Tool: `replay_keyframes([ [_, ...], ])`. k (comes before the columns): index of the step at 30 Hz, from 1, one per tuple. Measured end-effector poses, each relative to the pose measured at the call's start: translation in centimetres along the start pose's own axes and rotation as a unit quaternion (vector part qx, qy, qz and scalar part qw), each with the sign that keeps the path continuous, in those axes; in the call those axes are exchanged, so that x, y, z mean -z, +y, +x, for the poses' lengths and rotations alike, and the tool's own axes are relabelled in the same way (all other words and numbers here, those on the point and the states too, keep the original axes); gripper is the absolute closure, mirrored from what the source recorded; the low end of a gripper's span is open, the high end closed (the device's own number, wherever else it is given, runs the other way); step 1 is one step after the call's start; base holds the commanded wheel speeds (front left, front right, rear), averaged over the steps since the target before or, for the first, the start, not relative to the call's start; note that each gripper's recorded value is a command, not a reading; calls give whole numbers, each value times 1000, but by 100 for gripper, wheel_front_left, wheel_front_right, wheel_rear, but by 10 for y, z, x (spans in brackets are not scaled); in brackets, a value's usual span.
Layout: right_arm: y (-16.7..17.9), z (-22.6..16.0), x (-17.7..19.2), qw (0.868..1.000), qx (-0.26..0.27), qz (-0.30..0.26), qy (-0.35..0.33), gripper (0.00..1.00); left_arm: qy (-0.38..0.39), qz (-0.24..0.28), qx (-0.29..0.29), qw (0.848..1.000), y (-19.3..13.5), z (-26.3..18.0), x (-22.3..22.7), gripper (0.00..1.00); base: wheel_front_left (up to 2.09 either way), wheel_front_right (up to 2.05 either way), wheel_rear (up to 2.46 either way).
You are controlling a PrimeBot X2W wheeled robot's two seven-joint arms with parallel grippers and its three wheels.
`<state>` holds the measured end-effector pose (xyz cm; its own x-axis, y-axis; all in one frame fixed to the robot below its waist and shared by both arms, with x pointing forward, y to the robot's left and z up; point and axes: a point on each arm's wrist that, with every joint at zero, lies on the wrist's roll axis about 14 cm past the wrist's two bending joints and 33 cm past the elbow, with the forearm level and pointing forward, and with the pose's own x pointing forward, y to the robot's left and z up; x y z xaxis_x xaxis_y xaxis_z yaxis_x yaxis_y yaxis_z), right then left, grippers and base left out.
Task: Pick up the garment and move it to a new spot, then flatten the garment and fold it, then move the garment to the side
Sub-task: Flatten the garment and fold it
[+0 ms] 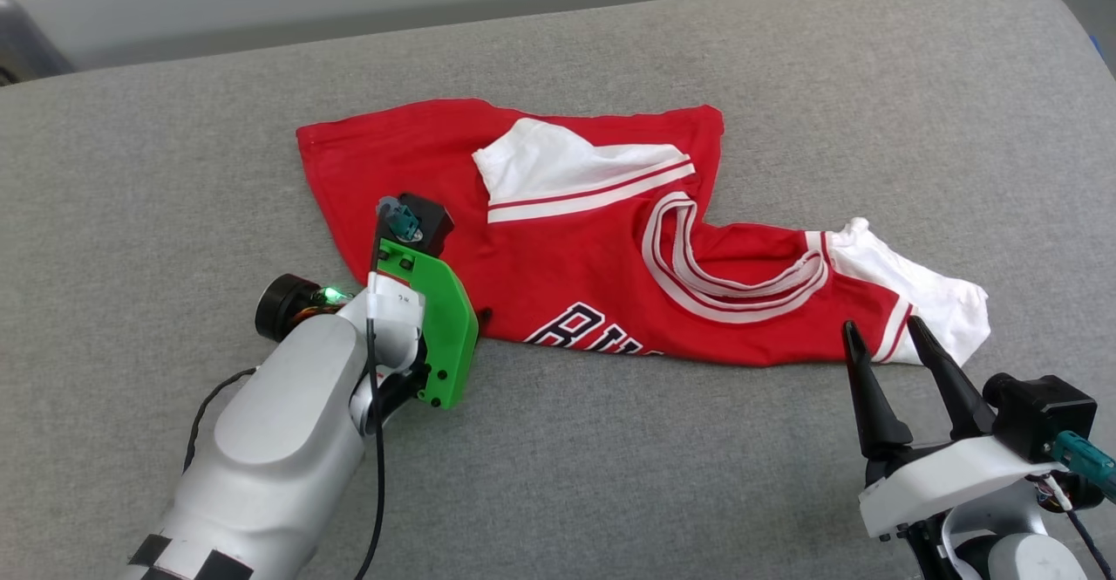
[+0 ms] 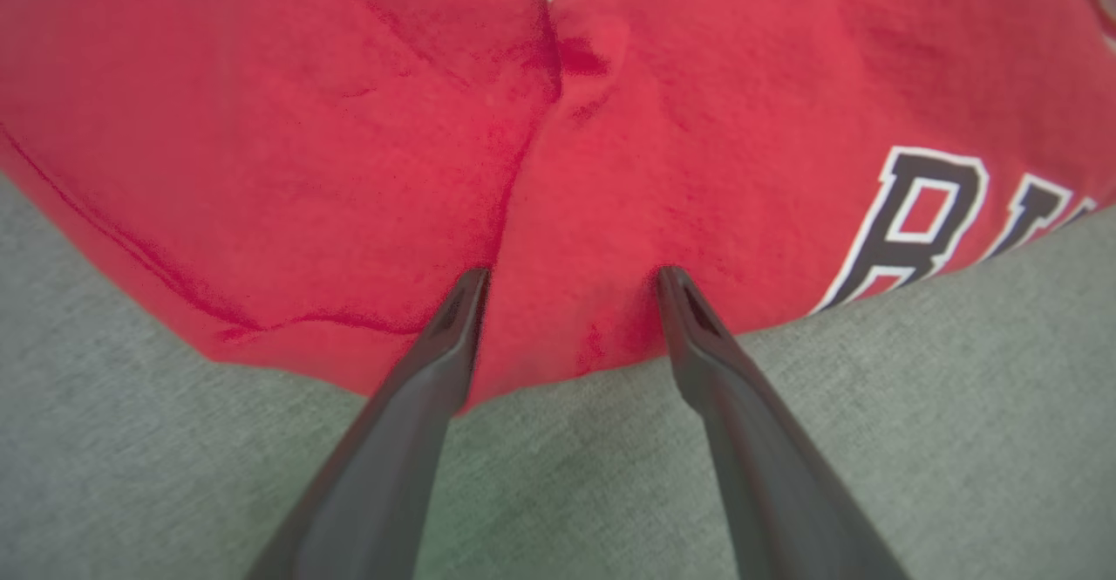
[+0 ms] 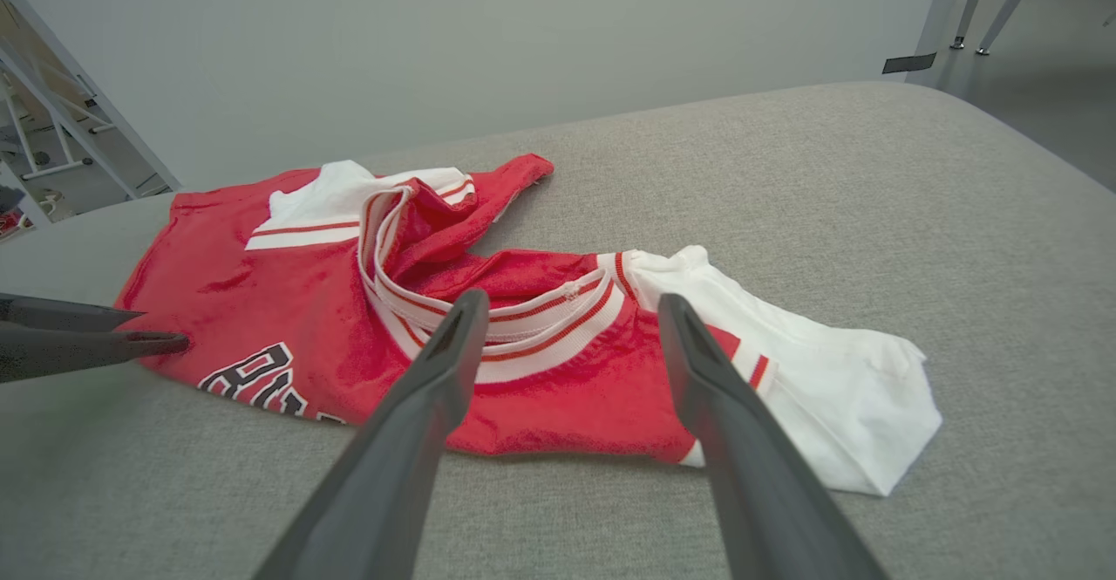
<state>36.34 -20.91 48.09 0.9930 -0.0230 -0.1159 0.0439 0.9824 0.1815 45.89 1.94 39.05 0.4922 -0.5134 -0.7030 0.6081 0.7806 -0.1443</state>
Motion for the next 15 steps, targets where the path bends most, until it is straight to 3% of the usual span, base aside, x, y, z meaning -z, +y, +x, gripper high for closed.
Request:
replay_keyframes([
  [1, -3, -1, 2, 1000, 5, 2, 2, 0, 11, 0, 6, 1000, -2, 3, 4, 0, 0, 0, 0],
  [2, -5, -2, 3, 1000, 9, 4, 2, 0, 17, -1, 12, 1000, -5, 7, 6, 11, 0, 0, 0],
  [4, -9, -3, 6, 1000, 16, 5, 6, 0, 19, -6, 25, 999, -9, 11, 3, 82, 0, 0, 0],
  [5, -12, -3, 8, 1000, 20, 5, 8, 0, 13, -4, 29, 999, -10, 12, 0, 100, 0, 0, 0],
  [15, -17, 0, 5, 1000, 28, 8, 3, 0, -118, 12, 28, 993, -4, -8, -42, 100, 0, 0, 0],
])
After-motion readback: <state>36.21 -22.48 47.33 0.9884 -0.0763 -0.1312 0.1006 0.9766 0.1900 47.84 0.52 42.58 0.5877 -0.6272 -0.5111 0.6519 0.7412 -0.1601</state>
